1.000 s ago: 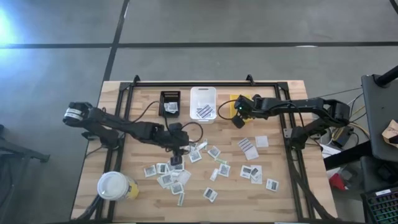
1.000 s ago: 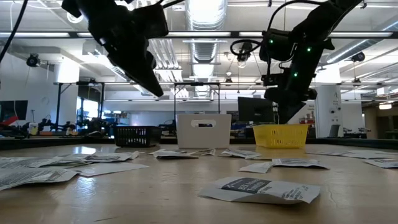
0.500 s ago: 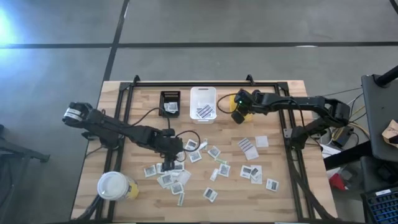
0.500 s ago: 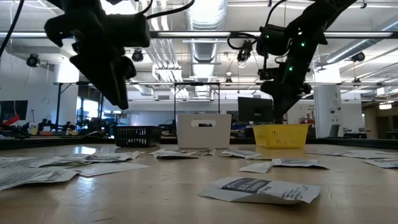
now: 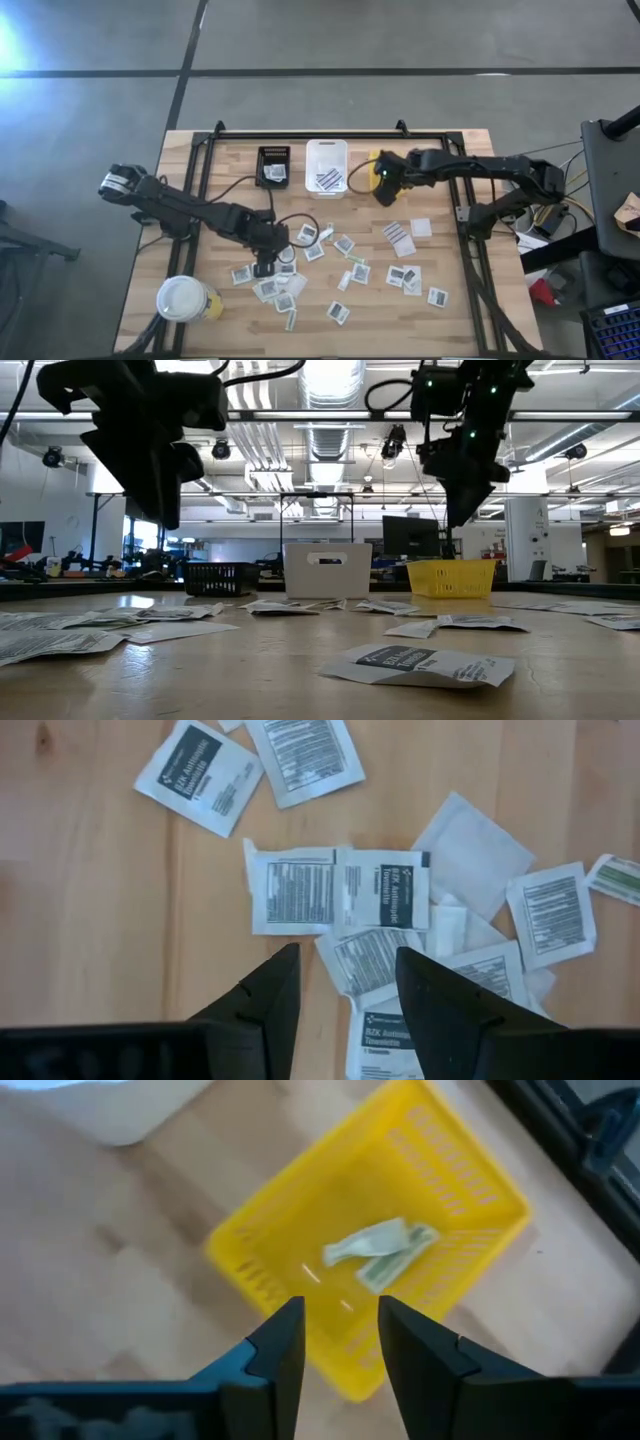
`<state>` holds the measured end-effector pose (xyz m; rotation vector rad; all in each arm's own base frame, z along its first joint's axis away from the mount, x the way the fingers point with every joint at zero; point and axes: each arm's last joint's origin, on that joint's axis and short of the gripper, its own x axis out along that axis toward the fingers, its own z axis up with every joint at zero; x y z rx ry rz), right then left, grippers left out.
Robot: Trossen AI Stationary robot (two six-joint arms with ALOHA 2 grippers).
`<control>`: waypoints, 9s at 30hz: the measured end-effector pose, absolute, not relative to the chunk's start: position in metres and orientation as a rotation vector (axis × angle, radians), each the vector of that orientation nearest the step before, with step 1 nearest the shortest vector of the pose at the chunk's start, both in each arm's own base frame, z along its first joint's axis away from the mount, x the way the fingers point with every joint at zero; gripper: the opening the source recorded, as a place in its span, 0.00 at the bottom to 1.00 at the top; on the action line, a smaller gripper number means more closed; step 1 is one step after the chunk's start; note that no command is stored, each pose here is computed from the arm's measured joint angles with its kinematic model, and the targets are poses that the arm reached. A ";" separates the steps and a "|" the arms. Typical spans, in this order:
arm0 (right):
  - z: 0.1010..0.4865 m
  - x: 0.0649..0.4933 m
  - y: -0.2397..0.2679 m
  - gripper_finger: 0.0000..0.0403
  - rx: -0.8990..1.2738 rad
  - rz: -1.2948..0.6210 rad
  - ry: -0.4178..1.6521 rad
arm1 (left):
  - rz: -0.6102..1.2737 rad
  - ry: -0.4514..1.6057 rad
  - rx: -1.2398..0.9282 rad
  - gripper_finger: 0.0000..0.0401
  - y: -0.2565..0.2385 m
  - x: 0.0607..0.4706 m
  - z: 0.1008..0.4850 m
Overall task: Pick & Place First Aid Supplies
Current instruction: Put the towelette pack into the black basket
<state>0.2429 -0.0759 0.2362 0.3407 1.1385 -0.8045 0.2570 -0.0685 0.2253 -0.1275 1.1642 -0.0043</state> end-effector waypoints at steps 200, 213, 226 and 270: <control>0.213 0.244 0.033 0.13 0.314 -0.674 1.062 | -0.340 1.263 0.061 0.41 -0.015 0.299 0.158; 0.213 0.245 0.033 0.13 0.318 -0.671 1.053 | -0.438 1.251 0.098 0.41 -0.018 0.306 0.147; 0.212 0.245 0.033 0.13 0.318 -0.670 1.053 | -0.442 1.367 0.211 0.30 -0.016 0.302 0.126; 0.211 0.244 0.067 0.13 0.287 -0.527 1.001 | 0.056 1.282 0.200 0.00 0.024 0.277 0.196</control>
